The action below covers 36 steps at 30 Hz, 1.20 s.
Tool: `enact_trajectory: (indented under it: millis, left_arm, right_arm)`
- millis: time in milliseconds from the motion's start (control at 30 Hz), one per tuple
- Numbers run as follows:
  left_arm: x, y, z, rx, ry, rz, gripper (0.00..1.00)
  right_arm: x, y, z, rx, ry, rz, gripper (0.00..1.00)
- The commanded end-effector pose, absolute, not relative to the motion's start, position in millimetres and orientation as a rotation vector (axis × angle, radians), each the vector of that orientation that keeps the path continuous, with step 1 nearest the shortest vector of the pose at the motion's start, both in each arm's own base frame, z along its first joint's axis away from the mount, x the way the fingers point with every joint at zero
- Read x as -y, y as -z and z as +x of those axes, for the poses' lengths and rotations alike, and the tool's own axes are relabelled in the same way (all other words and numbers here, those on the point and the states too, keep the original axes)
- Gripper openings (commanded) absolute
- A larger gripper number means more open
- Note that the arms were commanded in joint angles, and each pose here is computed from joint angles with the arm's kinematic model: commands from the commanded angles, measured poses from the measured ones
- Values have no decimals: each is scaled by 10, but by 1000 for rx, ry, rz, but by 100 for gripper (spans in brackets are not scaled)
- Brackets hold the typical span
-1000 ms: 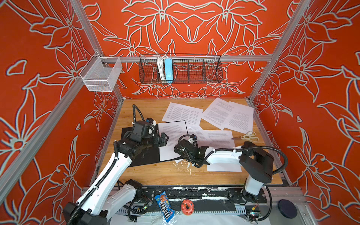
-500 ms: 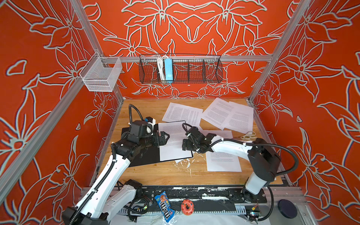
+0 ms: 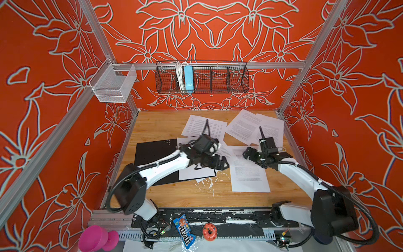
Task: Put the files into the folder
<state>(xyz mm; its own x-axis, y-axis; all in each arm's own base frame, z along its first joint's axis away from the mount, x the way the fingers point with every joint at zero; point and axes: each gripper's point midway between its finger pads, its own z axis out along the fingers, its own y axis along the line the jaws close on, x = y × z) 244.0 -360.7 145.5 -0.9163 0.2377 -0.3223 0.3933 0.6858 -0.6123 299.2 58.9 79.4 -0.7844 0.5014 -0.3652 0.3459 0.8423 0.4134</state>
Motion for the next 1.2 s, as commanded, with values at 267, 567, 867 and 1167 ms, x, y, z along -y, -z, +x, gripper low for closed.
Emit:
enact_trajectory:
  millis: [267, 567, 867, 1167]
  left_arm:
    - [4788, -975, 2133, -2789, 1207, 760, 98]
    - [4837, -542, 2118, -2893, 1121, 736, 98]
    - [4370, -61, 2313, -3050, 934, 507, 98]
    - [3716, 169, 2292, -3131, 793, 394, 98]
  right_arm:
    - [20, -684, 2791, -2436, -513, 953, 98]
    - [80, -686, 2777, -2422, -496, 948, 98]
    - [28, -647, 2817, -2452, -529, 911, 98]
    - [-159, -475, 2930, -2534, -582, 855, 98]
